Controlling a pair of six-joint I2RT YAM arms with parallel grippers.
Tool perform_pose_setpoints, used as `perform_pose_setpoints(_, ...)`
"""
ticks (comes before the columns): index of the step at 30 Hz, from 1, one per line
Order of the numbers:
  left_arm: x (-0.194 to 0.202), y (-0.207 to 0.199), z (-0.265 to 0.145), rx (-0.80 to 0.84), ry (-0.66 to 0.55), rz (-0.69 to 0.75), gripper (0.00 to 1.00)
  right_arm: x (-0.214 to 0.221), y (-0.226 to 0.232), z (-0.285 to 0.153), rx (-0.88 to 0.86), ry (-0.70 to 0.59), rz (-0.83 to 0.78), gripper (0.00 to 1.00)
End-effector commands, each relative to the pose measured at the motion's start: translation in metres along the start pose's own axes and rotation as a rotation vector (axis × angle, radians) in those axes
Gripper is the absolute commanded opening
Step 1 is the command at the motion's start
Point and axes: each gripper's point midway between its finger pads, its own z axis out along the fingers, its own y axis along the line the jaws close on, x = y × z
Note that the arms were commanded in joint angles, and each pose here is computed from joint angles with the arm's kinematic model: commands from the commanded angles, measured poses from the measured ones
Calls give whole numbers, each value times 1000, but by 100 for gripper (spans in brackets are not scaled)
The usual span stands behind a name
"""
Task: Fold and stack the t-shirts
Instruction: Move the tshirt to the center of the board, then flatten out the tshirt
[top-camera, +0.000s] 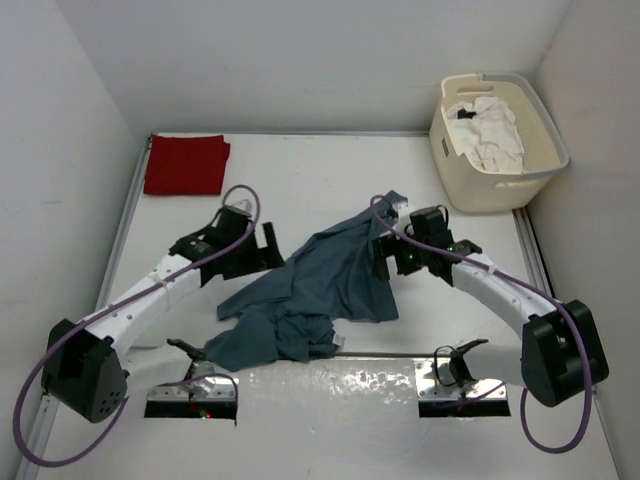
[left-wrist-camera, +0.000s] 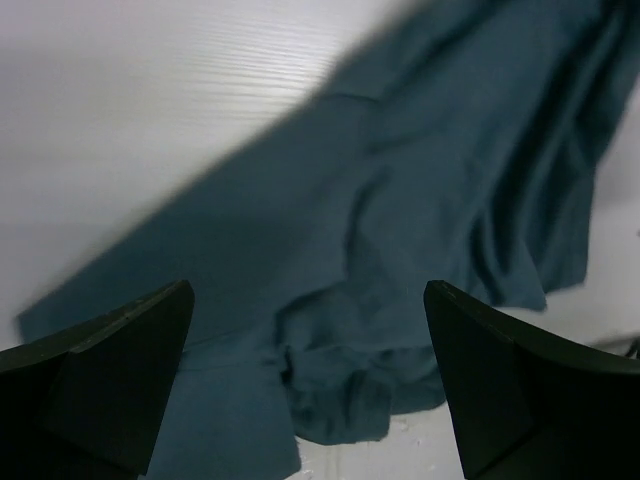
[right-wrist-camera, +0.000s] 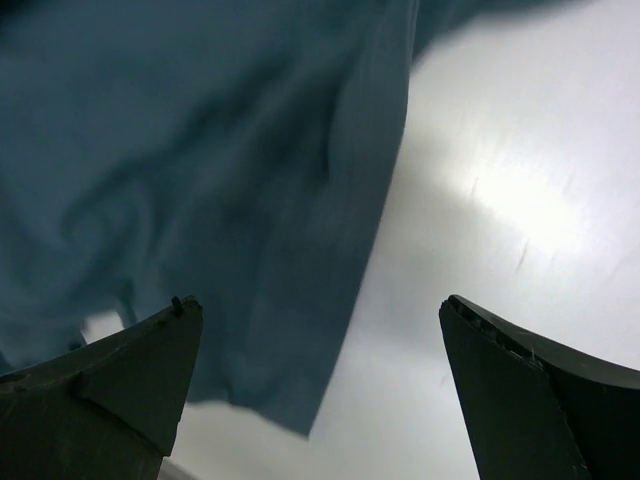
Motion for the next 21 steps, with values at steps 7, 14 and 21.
perform_pose_setpoints(7,-4,-56,55,34,8,213,100,82,9,0,-34,155,83,99)
perform_pose_setpoints(14,-33,-59,84,-96,-46,283,91,90,24,10,-129,135,111,99)
perform_pose_setpoints(21,-22,-62,119,-99,25,339,77,85,21,27,-115,129,127,98)
